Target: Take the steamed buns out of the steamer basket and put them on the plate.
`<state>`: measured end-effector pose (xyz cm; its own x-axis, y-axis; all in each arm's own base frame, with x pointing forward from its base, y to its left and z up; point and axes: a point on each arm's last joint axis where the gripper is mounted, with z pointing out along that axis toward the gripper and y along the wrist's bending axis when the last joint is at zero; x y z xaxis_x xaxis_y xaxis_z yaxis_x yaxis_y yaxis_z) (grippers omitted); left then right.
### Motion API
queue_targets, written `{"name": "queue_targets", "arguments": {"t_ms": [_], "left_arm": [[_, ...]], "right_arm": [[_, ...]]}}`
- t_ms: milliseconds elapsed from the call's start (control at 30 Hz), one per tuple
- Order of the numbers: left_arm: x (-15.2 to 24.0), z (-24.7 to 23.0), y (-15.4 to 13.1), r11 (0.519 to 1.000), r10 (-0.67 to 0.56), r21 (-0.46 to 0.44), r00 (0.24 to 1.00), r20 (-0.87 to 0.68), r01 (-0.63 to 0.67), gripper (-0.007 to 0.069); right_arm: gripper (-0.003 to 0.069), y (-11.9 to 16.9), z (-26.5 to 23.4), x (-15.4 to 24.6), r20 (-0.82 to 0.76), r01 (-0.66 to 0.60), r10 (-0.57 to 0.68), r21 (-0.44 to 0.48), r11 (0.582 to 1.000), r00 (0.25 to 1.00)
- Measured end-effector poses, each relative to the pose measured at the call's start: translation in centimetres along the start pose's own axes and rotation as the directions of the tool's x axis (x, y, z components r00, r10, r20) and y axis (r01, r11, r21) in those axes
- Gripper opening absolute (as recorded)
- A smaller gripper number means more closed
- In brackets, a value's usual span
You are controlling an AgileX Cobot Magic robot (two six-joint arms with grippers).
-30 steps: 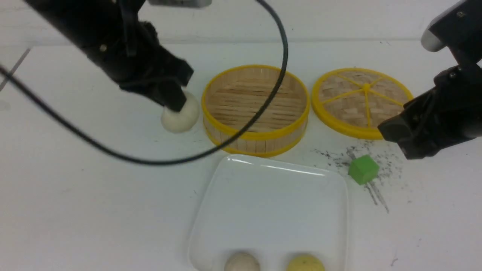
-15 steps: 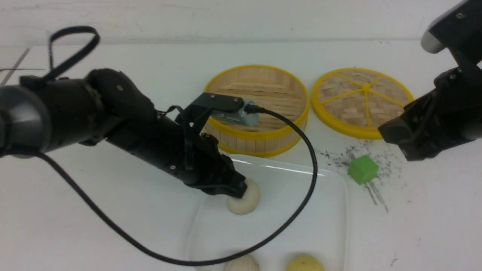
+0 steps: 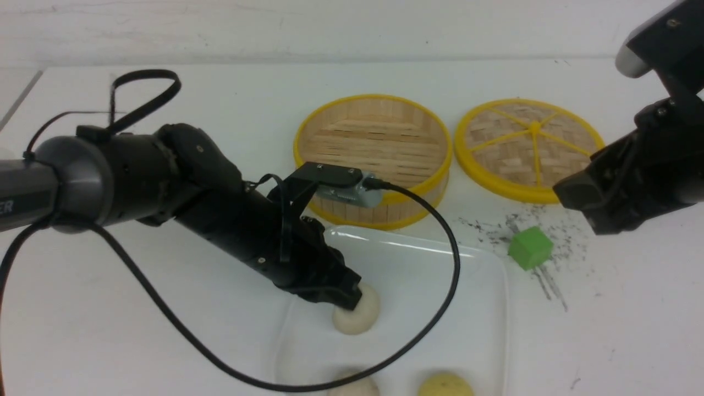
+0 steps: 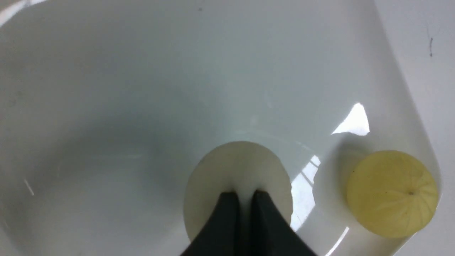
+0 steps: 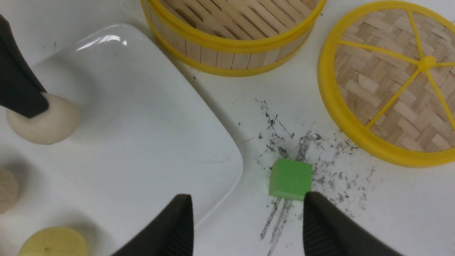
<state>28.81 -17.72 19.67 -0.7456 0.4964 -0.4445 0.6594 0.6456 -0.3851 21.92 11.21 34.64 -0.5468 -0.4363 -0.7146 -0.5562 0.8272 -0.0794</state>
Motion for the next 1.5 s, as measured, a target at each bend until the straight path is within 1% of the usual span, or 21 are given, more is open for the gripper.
{"name": "queue_targets", "arguments": {"t_ms": [133,200,233,267,333,467,500,633,733,800,867,900,933,967,1067,1100,1167,1233,1333,1400,1500], "left_arm": [[0.2,0.0,-0.1,1.0,0.001,0.005,1.0,-0.021,-0.001,0.0089],[0.4,0.0,-0.1,1.0,0.012,0.006,0.999,-0.043,-0.012,0.0168],[0.4,0.0,-0.1,1.0,0.013,0.006,0.999,-0.049,-0.012,0.0231],[0.4,0.0,-0.1,1.0,0.014,0.005,0.999,-0.049,-0.014,0.0241],[0.5,0.0,0.0,1.0,-0.009,-0.001,0.998,-0.055,0.009,0.036],[0.6,0.0,0.0,1.0,-0.027,-0.008,0.998,-0.063,0.026,0.0463],[0.5,-0.1,0.0,1.0,-0.027,-0.007,0.997,-0.066,0.026,0.0471],[-0.1,-1.3,-0.7,1.0,-0.004,0.005,0.998,-0.056,0.004,0.0471],[-2.1,-5.2,-2.5,0.996,0.086,-0.025,0.995,0.052,-0.085,0.045],[-3.0,-7.9,-3.5,0.985,0.16,-0.091,0.98,0.12,-0.149,0.0442],[-3.9,-11.5,-4.6,0.954,0.248,-0.219,0.948,0.202,-0.203,0.0438],[-4.2,-13.3,-5.0,0.934,0.284,-0.287,0.929,0.239,-0.211,0.0437],[-4.3,-14.1,-5.3,0.924,0.299,-0.318,0.919,0.258,-0.211,0.0436],[-4.4,-15.8,-5.7,0.903,0.321,-0.38,0.9,0.293,-0.198,0.0435],[-3.3,-20.9,-7.1,0.839,0.337,-0.536,0.86,0.383,-0.09,0.0433],[-2.6,-22.3,-7.4,0.82,0.325,-0.572,0.855,0.405,-0.041,0.0432],[-1.9,-23.6,-7.7,0.798,0.307,-0.602,0.85,0.428,0.015,0.0431],[0.1,-26.7,-8.3,0.74,0.261,-0.654,0.828,0.496,0.158,0.0427],[3.0,-30.2,-9.6,0.688,0.227,-0.657,0.768,0.599,0.309,0.0413],[5.3,-32.1,-10.8,0.684,0.207,-0.624,0.719,0.664,0.379,0.0406],[8.5,-34.4,-12.6,0.699,0.204,-0.573,0.649,0.733,0.428,0.0393]], "right_arm": [[0.0421,0.0,0.0,0.0,0.0,0.0,0.0,0.0,1.0,1.0],[0.0421,0.0,0.0,0.0,0.001,0.0,0.0,0.0,1.0,1.0],[0.0421,0.0,0.0,0.0,0.001,0.0,0.0,0.0,1.0,1.0],[0.0421,0.0,0.0,0.0,0.001,0.0,0.0,0.0,1.0,1.0],[0.0421,0.0,0.0,0.0,0.001,0.0,0.0,0.0,1.0,1.0],[0.0421,0.0,0.0,0.0,0.001,0.0,0.0,0.0,1.0,1.0],[0.0421,0.0,0.0,0.0,0.001,0.0,0.0,0.0,1.0,1.0],[0.0421,0.0,0.0,0.0,0.001,0.0,0.0,0.0,1.0,1.0],[0.0421,0.0,0.0,0.0,0.001,0.0,0.0,0.0,1.0,1.0],[0.0421,0.0,0.0,0.0,0.001,0.0,0.0,0.0,1.0,1.0],[0.0421,0.0,-0.1,0.0,0.003,0.0,0.0,0.001,1.0,1.0],[0.0421,0.0,-0.1,0.0,0.007,0.0,0.0,0.001,1.0,1.0],[0.0421,0.0,-0.2,-0.1,0.01,0.0,0.0,0.002,1.0,1.0],[0.0421,0.0,-0.3,-0.1,0.02,0.0,0.0,0.003,1.0,1.0],[0.0421,0.0,-0.9,-0.2,0.045,0.001,-0.001,0.008,1.0,0.999],[0.0421,0.0,-1.1,-0.2,0.051,0.001,-0.002,0.009,1.0,0.999],[0.0421,0.0,-1.3,-0.3,0.062,0.001,-0.002,0.011,1.0,0.998],[0.0421,0.0,-1.8,-0.3,0.078,0.002,-0.003,0.013,1.0,0.997],[0.0421,0.0,-2.2,-0.3,0.093,0.002,-0.003,0.016,1.0,0.996],[0.0421,0.0,-2.6,-0.4,0.105,0.002,-0.004,0.017,1.0,0.994],[0.0421,0.0,-3.1,-0.4,0.128,0.002,-0.005,0.022,1.0,0.992]]}}
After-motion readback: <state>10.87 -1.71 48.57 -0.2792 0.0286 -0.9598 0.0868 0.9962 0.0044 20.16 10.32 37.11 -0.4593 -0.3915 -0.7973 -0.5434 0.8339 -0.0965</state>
